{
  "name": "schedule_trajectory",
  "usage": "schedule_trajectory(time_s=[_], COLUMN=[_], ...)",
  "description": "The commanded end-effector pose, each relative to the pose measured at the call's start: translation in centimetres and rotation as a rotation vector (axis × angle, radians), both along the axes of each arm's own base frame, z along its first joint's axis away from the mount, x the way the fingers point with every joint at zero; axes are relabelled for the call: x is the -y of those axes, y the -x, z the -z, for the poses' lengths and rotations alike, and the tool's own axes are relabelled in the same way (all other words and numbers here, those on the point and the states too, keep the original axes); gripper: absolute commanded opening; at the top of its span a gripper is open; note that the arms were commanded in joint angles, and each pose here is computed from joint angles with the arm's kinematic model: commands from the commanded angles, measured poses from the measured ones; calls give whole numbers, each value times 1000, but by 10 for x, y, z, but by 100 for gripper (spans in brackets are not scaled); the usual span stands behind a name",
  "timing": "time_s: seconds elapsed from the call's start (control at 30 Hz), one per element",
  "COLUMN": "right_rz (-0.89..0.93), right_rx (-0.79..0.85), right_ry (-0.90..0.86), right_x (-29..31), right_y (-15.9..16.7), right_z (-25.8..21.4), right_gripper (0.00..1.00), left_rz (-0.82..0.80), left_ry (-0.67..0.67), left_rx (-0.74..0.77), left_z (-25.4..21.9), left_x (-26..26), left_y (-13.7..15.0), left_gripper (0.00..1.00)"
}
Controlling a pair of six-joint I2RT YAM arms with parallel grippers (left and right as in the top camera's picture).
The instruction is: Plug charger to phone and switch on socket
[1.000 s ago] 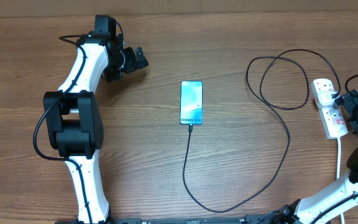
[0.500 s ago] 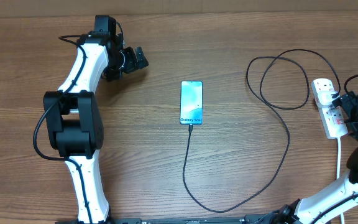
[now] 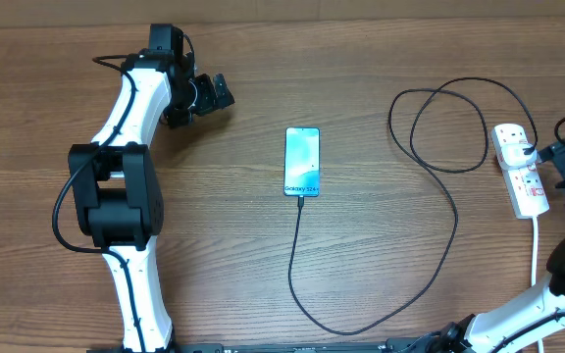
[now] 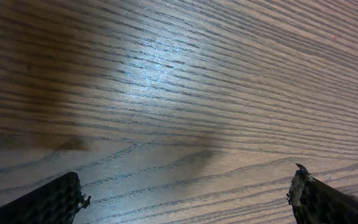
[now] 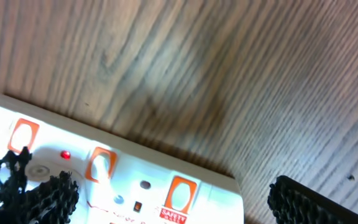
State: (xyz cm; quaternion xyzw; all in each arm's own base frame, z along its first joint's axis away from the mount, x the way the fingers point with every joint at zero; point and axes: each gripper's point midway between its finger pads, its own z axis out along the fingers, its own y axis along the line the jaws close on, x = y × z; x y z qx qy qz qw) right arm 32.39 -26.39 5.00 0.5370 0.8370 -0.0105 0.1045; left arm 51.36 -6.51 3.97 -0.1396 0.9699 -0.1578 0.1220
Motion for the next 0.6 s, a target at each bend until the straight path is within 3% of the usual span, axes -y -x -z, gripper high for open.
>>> schedule_trajectory(time_s=[0.0,0.57], right_rz=[11,-9], right_rx=[39,12], right_ry=[49,-39], right_x=[10,-12], right_y=[-6,2], right_z=[-20,24], right_gripper=[100,100], left_rz=[9,9], left_ry=[-10,-10], left_rx=[27,27], left_z=[-13,-13], left_x=[3,3], left_y=[-2,-2], left_gripper=[100,100])
